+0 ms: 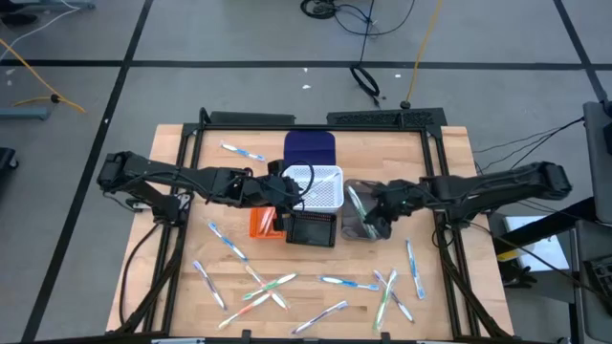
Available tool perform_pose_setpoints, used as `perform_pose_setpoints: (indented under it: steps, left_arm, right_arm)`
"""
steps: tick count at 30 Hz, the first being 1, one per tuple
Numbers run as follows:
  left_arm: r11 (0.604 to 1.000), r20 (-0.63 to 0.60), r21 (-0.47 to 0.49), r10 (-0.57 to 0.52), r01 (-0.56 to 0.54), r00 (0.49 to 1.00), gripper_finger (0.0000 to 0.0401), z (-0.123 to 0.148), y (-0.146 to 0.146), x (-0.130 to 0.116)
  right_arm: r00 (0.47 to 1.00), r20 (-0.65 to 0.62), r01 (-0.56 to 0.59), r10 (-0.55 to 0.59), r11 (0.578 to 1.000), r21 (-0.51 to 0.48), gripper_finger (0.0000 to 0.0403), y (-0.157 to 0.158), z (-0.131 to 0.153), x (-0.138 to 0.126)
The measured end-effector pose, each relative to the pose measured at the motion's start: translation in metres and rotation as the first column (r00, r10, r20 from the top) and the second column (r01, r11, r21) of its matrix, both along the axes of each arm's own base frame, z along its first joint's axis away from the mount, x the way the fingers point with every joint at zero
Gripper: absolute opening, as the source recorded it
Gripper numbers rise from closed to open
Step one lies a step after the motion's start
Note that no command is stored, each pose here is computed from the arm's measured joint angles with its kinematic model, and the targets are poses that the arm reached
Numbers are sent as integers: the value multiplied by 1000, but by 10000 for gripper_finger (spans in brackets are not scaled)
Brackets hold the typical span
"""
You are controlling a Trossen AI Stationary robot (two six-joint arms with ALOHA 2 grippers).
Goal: Pick & Place Toothbrushes
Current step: Put the blue toothbrush into the black basket
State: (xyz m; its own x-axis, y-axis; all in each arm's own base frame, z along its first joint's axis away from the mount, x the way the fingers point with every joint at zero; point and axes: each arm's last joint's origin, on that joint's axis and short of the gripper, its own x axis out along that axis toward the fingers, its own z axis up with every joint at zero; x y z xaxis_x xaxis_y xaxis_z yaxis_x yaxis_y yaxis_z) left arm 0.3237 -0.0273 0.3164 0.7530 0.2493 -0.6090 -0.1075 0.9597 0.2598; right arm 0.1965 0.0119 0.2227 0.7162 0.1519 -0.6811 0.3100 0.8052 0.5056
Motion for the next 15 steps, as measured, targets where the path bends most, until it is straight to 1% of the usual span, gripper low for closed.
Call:
perform_pose_setpoints:
  steps: [2,4,6,8,12,15]
  left_arm:
    - [1000,1,-10,8,-8,1000,127,0,0,0]
    - [1000,-11,-17,16,-16,1000,127,-1,0,-1]
    - [999,-29,-28,28,-28,999,127,-3,0,-3]
    - [998,-45,-39,40,-41,998,127,-4,0,-4]
    - [995,-67,-64,68,-73,995,127,-7,1,-6]
    - [992,-74,-86,90,-96,993,127,-8,1,-7]
  right_arm:
    - [1000,1,-30,30,997,72,93,3,3,-4]
    - [999,-25,-44,48,989,140,93,7,4,-8]
    - [995,-82,-34,53,975,218,93,14,3,-14]
    - [986,-154,-18,62,961,276,93,23,1,-21]
    - [957,-282,39,66,935,353,93,41,-2,-33]
    - [938,-342,79,57,925,371,93,54,-3,-40]
